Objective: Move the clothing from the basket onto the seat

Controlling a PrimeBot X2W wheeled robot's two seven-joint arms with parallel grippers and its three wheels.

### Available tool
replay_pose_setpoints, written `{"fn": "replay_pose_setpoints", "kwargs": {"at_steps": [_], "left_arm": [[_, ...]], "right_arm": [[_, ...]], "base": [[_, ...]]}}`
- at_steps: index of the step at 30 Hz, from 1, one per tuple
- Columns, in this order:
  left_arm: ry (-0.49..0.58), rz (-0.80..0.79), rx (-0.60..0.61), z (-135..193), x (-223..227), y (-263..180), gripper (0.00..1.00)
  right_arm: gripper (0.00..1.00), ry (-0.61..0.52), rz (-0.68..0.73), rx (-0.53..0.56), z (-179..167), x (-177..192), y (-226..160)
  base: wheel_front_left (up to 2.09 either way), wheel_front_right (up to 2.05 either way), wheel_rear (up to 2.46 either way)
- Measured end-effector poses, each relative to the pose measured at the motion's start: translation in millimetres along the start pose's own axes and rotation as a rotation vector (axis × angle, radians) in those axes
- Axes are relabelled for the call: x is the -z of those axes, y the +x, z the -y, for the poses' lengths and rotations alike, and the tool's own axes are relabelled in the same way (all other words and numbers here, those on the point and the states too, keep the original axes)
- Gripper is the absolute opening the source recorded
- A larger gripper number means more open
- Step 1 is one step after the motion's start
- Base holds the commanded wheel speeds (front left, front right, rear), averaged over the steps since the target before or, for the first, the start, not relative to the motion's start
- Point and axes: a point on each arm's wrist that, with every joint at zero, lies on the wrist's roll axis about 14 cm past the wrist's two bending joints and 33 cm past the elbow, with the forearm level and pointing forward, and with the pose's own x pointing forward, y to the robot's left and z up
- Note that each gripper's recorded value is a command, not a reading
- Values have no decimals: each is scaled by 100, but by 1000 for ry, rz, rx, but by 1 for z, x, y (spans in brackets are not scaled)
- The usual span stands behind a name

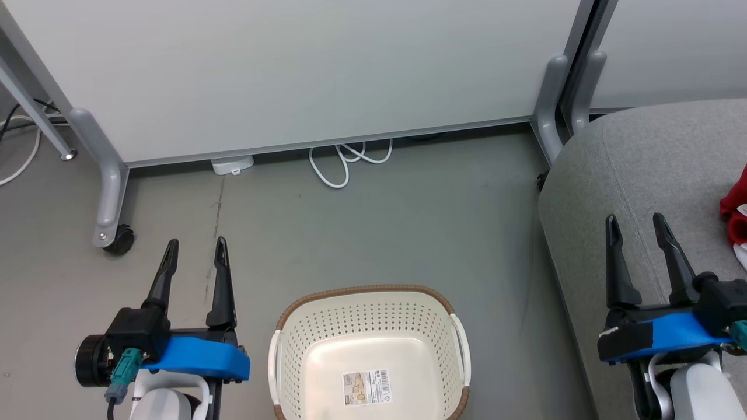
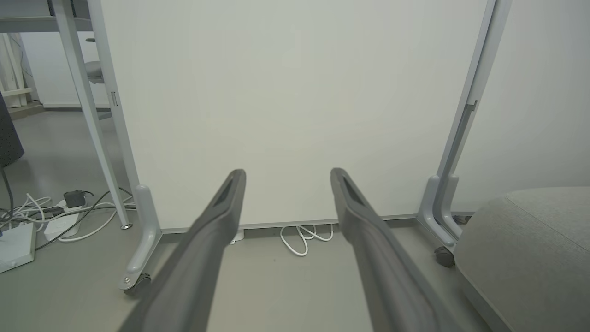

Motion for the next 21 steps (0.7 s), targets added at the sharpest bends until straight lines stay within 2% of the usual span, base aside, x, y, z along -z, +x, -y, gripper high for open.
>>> {"fn": "replay_pose_setpoints", "kwargs": {"at_steps": [17,18,21], "left_arm": [[-5,-23,-45,-15,6,-22,100],[-6,-31,-47,-15,8,-23,0],[-13,-85,-55,-16,24,-32,0]], "right_arm": [[100,31,-40,-19,-10,12,-15],[0,32,-48,-19,-10,14,-15],[0,38,-82,-13,-10,25,-19]], "base": [[0,0,0],[0,0,0],[0,0,0]]}}
